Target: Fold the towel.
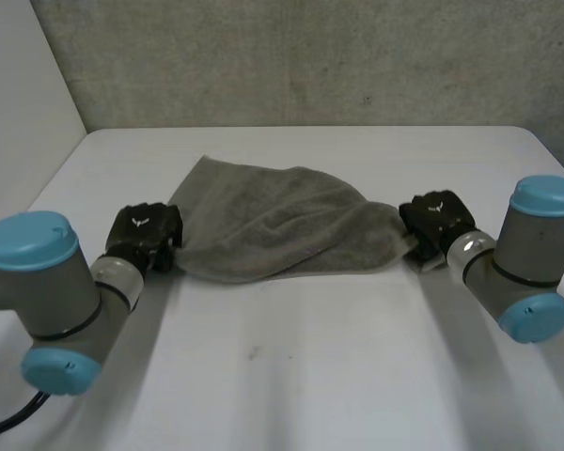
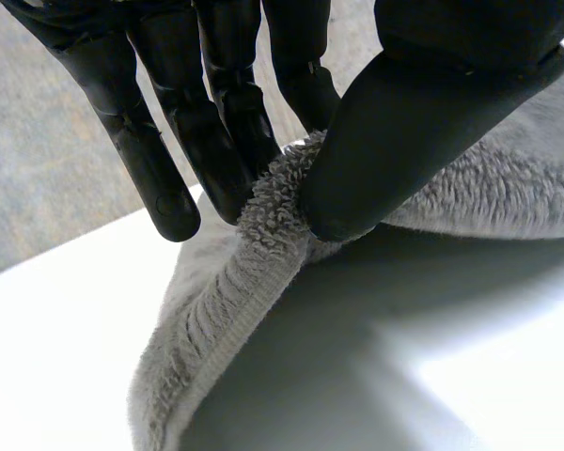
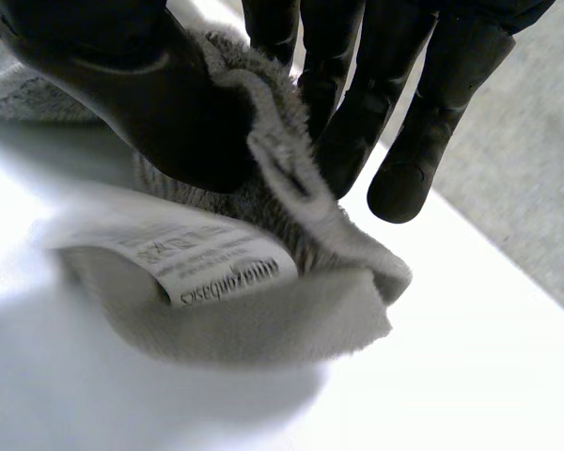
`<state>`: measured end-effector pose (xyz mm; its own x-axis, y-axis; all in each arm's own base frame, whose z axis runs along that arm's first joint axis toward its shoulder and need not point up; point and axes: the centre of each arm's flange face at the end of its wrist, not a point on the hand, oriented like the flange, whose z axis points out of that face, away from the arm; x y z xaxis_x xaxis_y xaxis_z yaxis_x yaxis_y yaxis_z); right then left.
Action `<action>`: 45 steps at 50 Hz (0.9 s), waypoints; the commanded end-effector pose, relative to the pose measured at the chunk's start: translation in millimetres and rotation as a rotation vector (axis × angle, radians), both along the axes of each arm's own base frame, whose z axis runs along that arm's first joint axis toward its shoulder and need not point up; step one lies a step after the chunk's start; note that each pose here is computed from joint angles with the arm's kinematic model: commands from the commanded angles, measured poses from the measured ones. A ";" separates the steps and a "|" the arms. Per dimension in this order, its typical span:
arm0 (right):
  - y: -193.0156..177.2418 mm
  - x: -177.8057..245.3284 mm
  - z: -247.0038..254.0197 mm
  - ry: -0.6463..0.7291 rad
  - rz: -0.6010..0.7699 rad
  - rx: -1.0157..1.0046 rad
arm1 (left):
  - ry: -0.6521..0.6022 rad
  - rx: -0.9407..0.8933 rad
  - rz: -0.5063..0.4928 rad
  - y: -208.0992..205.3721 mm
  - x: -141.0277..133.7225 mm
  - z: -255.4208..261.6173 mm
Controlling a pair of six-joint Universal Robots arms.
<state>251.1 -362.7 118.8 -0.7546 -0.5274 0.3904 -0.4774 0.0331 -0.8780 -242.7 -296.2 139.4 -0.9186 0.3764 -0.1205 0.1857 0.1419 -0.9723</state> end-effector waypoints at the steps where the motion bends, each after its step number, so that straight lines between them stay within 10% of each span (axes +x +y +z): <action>1: 17.2 -10.5 17.8 0.042 -0.014 0.004 | 0.016 -0.033 0.007 18.4 8.0 28.9; 17: 58.1 -14.2 45.1 -0.039 -0.029 0.068 | 0.084 -0.193 -0.062 47.6 -5.5 111.2; 29: 108.8 27.8 77.2 -0.368 0.032 0.210 | 0.112 -0.240 -0.103 52.7 -20.5 150.6; 45: 113.3 73.3 19.3 -0.525 -0.046 0.370 | 0.206 -0.242 -0.094 47.4 -23.0 178.2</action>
